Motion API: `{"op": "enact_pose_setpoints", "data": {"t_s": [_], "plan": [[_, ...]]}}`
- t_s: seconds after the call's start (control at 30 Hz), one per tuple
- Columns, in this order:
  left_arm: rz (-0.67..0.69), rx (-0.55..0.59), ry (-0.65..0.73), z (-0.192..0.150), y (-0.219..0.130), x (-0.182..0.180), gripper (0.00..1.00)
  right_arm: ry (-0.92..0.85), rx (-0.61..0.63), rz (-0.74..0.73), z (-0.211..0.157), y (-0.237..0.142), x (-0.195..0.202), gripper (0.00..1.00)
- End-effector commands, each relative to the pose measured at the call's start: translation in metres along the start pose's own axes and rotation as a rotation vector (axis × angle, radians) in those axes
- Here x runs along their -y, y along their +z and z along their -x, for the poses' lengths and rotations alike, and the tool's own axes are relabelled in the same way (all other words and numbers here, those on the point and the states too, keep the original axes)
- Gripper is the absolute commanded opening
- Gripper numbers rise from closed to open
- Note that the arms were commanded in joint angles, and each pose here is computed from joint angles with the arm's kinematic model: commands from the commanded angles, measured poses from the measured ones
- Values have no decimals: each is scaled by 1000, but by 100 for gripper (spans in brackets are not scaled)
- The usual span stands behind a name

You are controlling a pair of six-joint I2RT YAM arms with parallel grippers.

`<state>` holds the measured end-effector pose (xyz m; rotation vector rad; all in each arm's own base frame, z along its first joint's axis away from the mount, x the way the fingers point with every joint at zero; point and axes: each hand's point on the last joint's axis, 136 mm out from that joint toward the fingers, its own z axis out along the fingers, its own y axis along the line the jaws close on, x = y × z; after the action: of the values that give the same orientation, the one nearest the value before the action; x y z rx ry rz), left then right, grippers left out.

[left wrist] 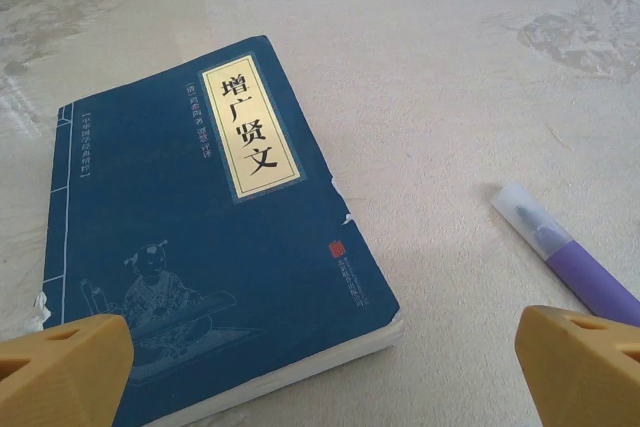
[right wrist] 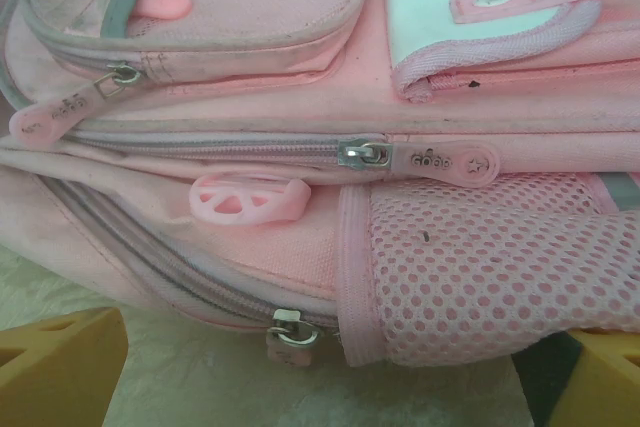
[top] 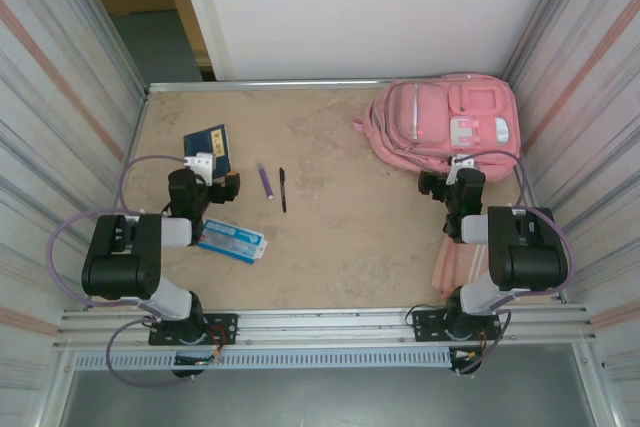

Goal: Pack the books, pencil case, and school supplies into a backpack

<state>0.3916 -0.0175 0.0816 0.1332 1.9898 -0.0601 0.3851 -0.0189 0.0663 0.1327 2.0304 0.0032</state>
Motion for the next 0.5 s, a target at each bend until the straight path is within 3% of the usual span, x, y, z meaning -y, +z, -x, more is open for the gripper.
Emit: {"op": "enact_pose_setpoints", "data": {"t_s": [0.0,0.47], "plan": [[-2,30,8,11,-1,-1,99,3,46,31,18,2,-6,99],[-2,29,8,11,0,-1,99,3,41,32,16,2,-6,99]]}}
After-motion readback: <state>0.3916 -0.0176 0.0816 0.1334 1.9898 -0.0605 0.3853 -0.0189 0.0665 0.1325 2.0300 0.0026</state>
